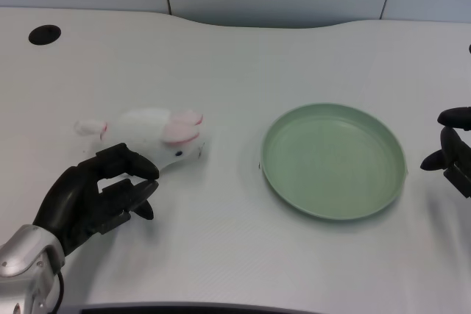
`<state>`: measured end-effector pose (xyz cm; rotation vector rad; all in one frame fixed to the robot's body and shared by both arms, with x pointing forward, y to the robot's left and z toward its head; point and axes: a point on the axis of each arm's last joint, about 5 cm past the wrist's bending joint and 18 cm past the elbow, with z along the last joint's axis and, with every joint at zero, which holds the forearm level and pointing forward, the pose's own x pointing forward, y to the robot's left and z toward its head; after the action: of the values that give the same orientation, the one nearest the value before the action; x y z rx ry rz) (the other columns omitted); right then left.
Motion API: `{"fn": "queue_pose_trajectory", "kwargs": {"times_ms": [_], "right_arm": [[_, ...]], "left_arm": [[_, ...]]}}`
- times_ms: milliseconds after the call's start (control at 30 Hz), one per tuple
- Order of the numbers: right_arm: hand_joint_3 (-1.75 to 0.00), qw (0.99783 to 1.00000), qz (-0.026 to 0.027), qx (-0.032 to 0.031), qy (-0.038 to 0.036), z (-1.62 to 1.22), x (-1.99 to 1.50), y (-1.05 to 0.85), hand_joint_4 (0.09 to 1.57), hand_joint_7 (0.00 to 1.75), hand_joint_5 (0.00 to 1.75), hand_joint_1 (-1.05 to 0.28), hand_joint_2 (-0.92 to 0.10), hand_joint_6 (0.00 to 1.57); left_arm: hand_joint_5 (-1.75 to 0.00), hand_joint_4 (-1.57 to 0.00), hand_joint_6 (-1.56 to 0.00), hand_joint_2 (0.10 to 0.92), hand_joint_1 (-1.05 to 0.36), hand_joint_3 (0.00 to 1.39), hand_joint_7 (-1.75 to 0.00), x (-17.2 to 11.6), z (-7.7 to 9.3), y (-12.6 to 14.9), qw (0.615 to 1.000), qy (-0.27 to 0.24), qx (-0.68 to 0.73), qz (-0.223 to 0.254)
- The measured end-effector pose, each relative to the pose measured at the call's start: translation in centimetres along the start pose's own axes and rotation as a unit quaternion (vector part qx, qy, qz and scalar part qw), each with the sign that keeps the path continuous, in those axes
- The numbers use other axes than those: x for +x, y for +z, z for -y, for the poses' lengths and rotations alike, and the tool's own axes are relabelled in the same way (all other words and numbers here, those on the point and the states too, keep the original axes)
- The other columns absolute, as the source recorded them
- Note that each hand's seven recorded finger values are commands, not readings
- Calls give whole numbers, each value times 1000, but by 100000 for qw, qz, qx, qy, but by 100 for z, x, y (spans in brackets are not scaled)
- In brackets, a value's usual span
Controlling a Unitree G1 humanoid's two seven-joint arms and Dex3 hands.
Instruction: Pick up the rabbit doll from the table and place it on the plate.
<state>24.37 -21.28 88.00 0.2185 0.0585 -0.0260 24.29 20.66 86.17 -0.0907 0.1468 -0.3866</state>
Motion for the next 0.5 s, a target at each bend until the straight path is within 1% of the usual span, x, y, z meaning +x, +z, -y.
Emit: {"fn": "queue_pose_trajectory", "kwargs": {"times_ms": [67, 100, 167, 233, 300, 367, 433, 500], "right_arm": [[-591, 100000, 29, 165, -11, 0, 0, 0, 435, 1627, 1746, -303, -921, 204], [-595, 100000, 11, 67, -39, 0, 0, 0, 441, 1622, 1746, -306, -921, 204], [-596, 99999, -94, -427, -172, -4, 1, 1, 437, 1617, 1746, -289, -921, 204], [-596, 99997, -128, -605, -406, -5, 2, 4, 429, 1615, 1746, -278, -921, 205], [-595, 99996, -344, -499, -642, -5, 2, 5, 425, 1616, 1746, -271, -921, 208], [-594, 99995, -660, -274, -646, -6, 2, 3, 423, 1616, 1746, -269, -921, 210], [-594, 99995, -677, -190, -638, -6, 3, 5, 422, 1615, 1746, -272, -921, 210], [-591, 99993, -801, -269, -853, -10, 4, 12, 416, 1610, 1746, -279, -921, 206]], "left_arm": [[-1746, -507, -481, 921, -454, 235, -1388, 0, 0, 0, 100000, -1, -14, 3], [-1746, -511, -487, 921, -464, 231, -1389, 0, 1, 0, 100000, -5, 7, -6], [-1746, -513, -490, 921, -477, 227, -1392, 1, 2, 0, 100000, -54, 150, 7], [-1746, -513, -491, 921, -482, 224, -1397, 1, 2, -1, 100000, -60, 198, 57], [-1746, -512, -492, 921, -481, 220, -1404, 0, 2, -5, 100000, -39, 127, -18], [-1746, -512, -491, 921, -480, 218, -1408, 0, 1, -5, 100000, -35, 82, -9], [-1746, -512, -489, 921, -480, 217, -1408, 0, 1, -5, 100000, -34, 68, -8], [-1746, -513, -486, 921, -484, 219, -1401, 0, 1, -6, 100000, -31, 89, -31]]}}
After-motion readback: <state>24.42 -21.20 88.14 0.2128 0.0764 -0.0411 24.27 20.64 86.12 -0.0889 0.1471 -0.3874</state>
